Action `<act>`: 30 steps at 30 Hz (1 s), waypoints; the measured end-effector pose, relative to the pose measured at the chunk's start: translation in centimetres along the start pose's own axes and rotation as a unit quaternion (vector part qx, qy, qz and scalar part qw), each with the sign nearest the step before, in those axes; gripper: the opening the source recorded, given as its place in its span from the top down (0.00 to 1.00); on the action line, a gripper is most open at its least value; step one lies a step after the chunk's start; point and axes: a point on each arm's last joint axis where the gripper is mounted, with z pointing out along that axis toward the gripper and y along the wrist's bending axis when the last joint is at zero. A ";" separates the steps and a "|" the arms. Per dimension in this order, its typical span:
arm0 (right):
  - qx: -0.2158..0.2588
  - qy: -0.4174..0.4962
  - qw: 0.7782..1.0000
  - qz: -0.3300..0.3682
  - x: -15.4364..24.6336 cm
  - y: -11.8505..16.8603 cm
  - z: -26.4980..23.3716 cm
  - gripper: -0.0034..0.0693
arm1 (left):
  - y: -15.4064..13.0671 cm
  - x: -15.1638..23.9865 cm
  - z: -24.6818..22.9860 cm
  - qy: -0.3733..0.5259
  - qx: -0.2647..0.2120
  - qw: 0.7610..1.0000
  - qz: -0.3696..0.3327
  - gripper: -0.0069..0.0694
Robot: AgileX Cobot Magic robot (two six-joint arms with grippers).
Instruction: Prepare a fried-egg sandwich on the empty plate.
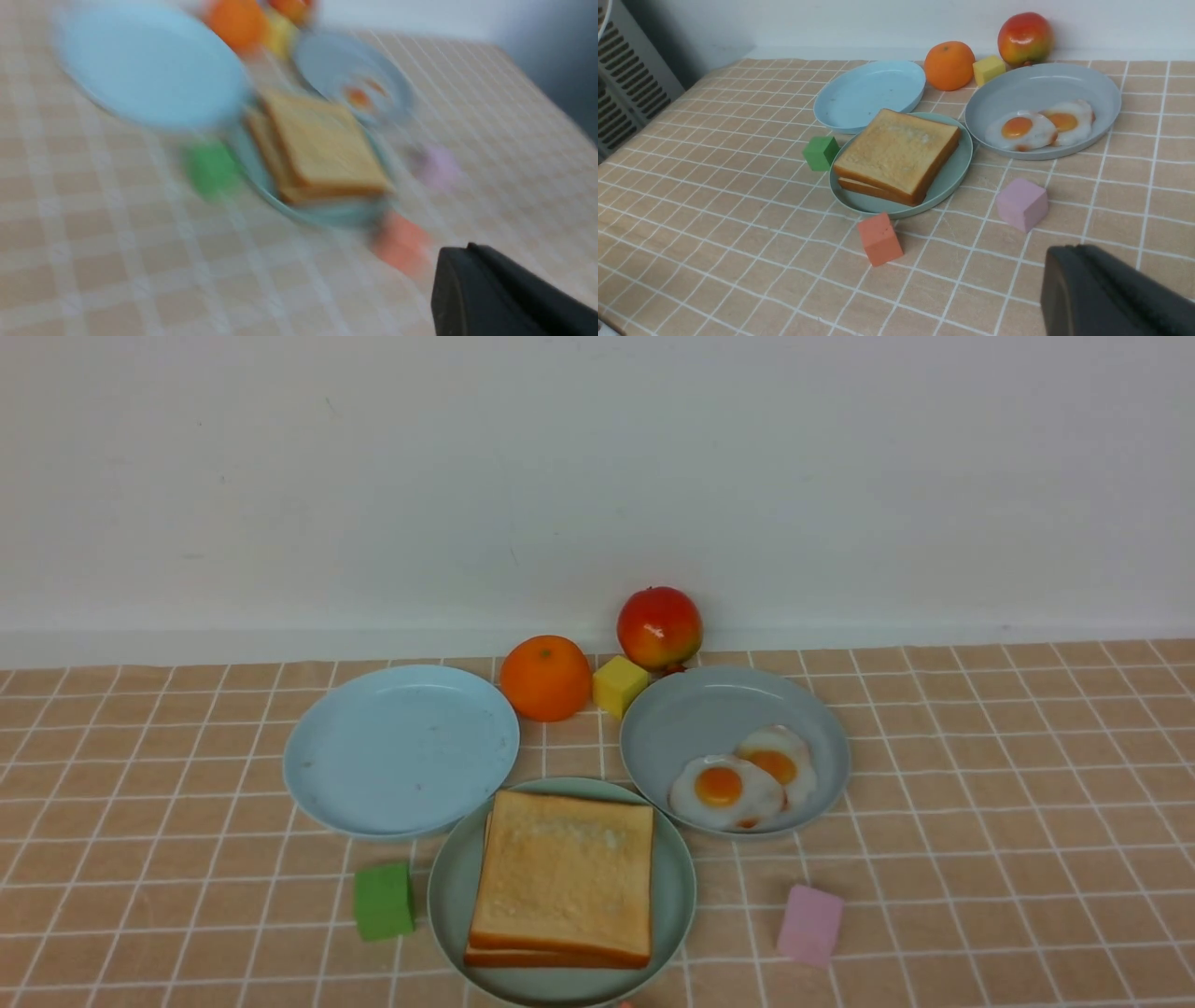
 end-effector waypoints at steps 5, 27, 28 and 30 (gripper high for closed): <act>0.000 0.000 1.000 0.000 0.0 0.0 0.0 0.95 | 3.0 2.3 2.0 -0.087 -0.117 0.989 0.025 0.93; -0.001 0.000 1.000 0.001 0.0 0.0 0.0 0.93 | 5.9 7.8 4.3 -0.036 -0.211 0.977 -0.023 0.91; -0.001 0.000 1.000 0.001 0.0 0.0 0.0 0.93 | 5.9 7.8 4.3 -0.038 -0.216 0.975 -0.028 0.91; -0.001 0.000 1.000 0.001 0.0 0.0 0.0 0.93 | 5.9 7.8 4.3 -0.039 -0.217 0.975 -0.029 0.90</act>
